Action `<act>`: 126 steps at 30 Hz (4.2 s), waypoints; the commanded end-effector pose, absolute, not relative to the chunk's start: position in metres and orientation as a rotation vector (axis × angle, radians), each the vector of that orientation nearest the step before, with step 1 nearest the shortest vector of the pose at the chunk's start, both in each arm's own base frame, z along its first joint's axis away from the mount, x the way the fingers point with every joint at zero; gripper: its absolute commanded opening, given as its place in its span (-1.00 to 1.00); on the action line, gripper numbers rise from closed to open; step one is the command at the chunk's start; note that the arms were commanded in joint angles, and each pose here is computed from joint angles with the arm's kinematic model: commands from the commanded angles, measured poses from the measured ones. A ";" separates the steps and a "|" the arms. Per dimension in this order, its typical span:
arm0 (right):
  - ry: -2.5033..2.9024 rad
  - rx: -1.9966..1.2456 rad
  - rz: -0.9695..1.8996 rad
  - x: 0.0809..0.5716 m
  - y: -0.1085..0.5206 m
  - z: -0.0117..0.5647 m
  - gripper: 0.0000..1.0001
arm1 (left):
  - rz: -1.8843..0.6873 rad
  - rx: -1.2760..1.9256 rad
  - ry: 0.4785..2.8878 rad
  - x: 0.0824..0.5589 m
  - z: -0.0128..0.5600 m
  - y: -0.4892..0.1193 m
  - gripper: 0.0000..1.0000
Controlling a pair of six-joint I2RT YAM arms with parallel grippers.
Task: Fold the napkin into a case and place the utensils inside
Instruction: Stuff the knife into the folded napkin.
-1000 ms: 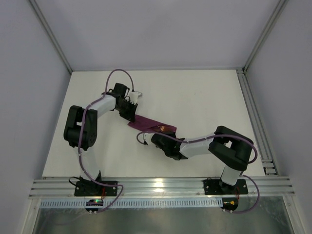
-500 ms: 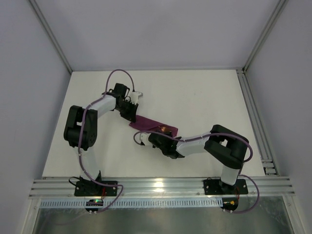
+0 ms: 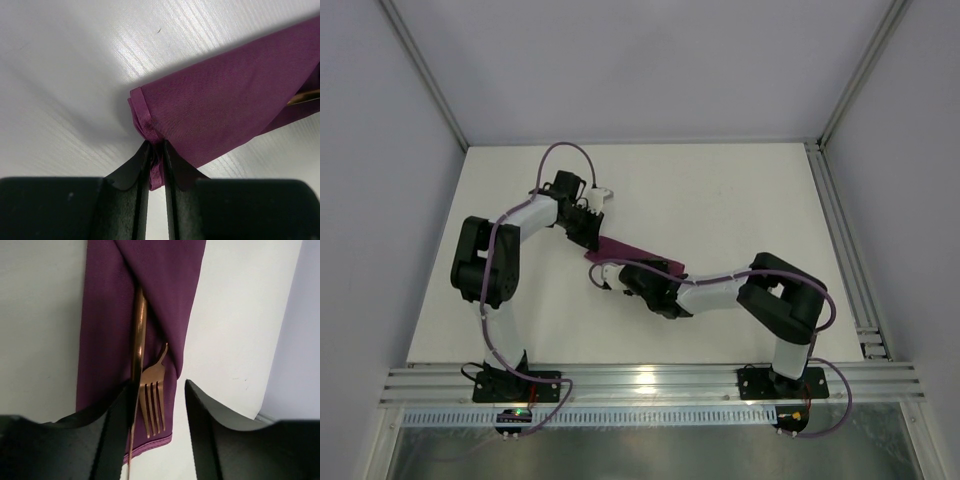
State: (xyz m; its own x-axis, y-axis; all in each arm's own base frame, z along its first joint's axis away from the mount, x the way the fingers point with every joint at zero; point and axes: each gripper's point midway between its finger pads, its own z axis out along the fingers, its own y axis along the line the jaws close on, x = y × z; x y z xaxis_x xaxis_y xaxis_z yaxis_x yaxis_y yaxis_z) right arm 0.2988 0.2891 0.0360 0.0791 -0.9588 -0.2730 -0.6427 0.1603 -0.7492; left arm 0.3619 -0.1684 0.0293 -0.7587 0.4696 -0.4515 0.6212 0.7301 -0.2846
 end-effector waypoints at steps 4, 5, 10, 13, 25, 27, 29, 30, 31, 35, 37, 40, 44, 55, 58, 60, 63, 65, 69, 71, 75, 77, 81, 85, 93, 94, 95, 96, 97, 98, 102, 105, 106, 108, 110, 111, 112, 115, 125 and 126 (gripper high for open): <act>1.691 -1.662 -0.233 0.268 0.306 0.037 0.12 | -0.622 0.874 2.515 0.366 0.050 -0.174 -0.66; 1.691 -1.692 -0.176 0.260 0.308 0.039 0.13 | -0.622 0.874 2.515 0.366 0.050 -0.174 -0.66; 1.734 -1.713 -0.021 0.247 0.312 0.049 0.14 | -0.617 0.873 2.512 0.368 0.053 -0.174 -0.64; 1.744 -1.697 0.019 0.242 0.312 0.057 0.14 | -0.620 0.874 2.512 0.368 0.054 -0.175 -0.64; 2.431 -0.447 0.577 0.217 0.242 0.093 -0.17 | -0.611 0.869 2.499 0.369 0.058 -0.174 -0.42; 2.509 -0.266 0.538 0.210 0.214 0.073 -0.20 | -0.605 0.868 2.501 0.368 0.059 -0.173 -0.41; 2.482 -0.094 0.619 0.213 0.207 0.076 -0.24 | -0.594 0.866 2.502 0.368 0.060 -0.172 -0.40; 2.514 -0.021 0.652 0.204 0.201 0.062 -0.27 | -0.592 0.866 2.501 0.369 0.060 -0.171 -0.40; 2.494 0.014 0.699 0.205 0.202 0.064 -0.30 | -0.587 0.865 2.499 0.369 0.060 -0.171 -0.40; 2.499 0.172 0.570 0.211 0.173 0.050 -0.63 | -0.567 0.862 2.496 0.370 0.062 -0.169 -0.36; 2.534 0.184 0.452 0.211 0.158 0.043 -0.89 | -0.554 0.862 2.500 0.370 0.061 -0.167 -0.35; 2.560 0.173 0.414 0.212 0.159 0.037 -0.93 | -0.542 0.860 2.500 0.371 0.061 -0.166 -0.34; 2.555 0.126 0.376 0.217 0.174 0.037 -0.93 | -0.527 0.857 2.502 0.372 0.060 -0.165 -0.36; 2.536 0.081 0.402 0.242 0.198 0.031 -0.93 | -0.534 0.855 2.500 0.374 0.057 -0.166 -0.40; 2.550 0.052 0.429 0.243 0.206 0.030 -0.92 | -0.532 0.856 2.503 0.373 0.055 -0.165 -0.40; 2.561 0.045 0.441 0.242 0.210 0.029 -0.92 | -0.529 0.860 2.500 0.372 0.055 -0.165 -0.41; 2.553 0.051 0.465 0.242 0.214 0.029 -0.92 | -0.526 0.865 2.501 0.370 0.054 -0.164 -0.41; 2.544 0.054 0.471 0.244 0.216 0.031 -0.93 | -0.526 0.865 2.504 0.370 0.052 -0.164 -0.41; 2.537 0.038 0.475 0.250 0.222 0.036 -0.93 | -0.526 0.869 2.506 0.369 0.052 -0.163 -0.42; 2.535 0.038 0.508 0.251 0.228 0.037 -0.92 | -0.527 0.871 2.503 0.369 0.052 -0.163 -0.42; 2.542 0.043 0.648 0.248 0.248 0.042 -0.92 | -0.539 0.877 2.503 0.366 0.051 -0.164 -0.43; 2.533 0.056 0.693 0.249 0.255 0.044 -0.92 | -0.546 0.872 2.509 0.364 0.050 -0.164 -0.43; 2.541 0.059 0.721 0.251 0.262 0.039 -0.93 | -0.550 0.873 2.506 0.363 0.051 -0.165 -0.43; 2.535 0.038 0.733 0.259 0.271 0.042 -0.92 | -0.553 0.875 2.503 0.363 0.052 -0.165 -0.43; 2.529 -0.012 0.621 0.262 0.256 0.053 -0.92 | -0.541 0.895 2.501 0.361 0.050 -0.163 -0.43; 2.524 -0.035 0.593 0.261 0.252 0.056 -0.88 | -0.541 0.895 2.501 0.361 0.049 -0.163 -0.43; 2.506 -0.071 0.465 0.264 0.233 0.055 -0.70 | -0.538 0.896 2.501 0.361 0.049 -0.162 -0.43; 2.463 -0.095 0.433 0.266 0.227 0.067 -0.61 | -0.532 0.897 2.497 0.362 0.051 -0.162 -0.43; 2.442 -0.137 0.400 0.265 0.223 0.073 -0.54 | -0.524 0.898 2.498 0.362 0.051 -0.161 -0.42; 2.406 -0.234 0.358 0.265 0.219 0.080 -0.49 | -0.517 0.897 2.496 0.362 0.051 -0.160 -0.43; 2.228 -0.595 0.506 0.265 0.255 0.121 -0.32 | -0.493 0.901 2.465 0.366 0.060 -0.159 -0.41; 2.155 -0.812 0.582 0.270 0.291 0.129 -0.32 | -0.483 0.895 2.462 0.367 0.062 -0.158 -0.41; 2.134 -0.903 0.589 0.277 0.306 0.126 -0.33 | -0.480 0.893 2.460 0.368 0.063 -0.158 -0.41; 2.132 -0.983 0.608 0.281 0.321 0.120 -0.36 | -0.479 0.893 2.468 0.367 0.061 -0.157 -0.41; 2.113 -1.044 0.648 0.289 0.338 0.114 -0.45 | -0.477 0.891 2.476 0.366 0.058 -0.155 -0.41; 2.106 -1.056 0.661 0.290 0.343 0.111 -0.47 | -0.481 0.888 2.482 0.365 0.056 -0.154 -0.41; 2.090 -1.081 0.685 0.290 0.348 0.110 -0.52 | -0.485 0.885 2.485 0.364 0.054 -0.153 -0.42; 2.116 -1.113 0.697 0.290 0.354 0.094 -0.53 | -0.486 0.884 2.496 0.363 0.050 -0.152 -0.46; 2.223 -1.104 0.584 0.292 0.343 0.050 -0.54 | -0.478 0.871 2.507 0.362 0.045 -0.149 -0.53; 2.228 -1.096 0.570 0.293 0.342 0.050 -0.54 | -0.476 0.873 2.511 0.362 0.044 -0.149 -0.56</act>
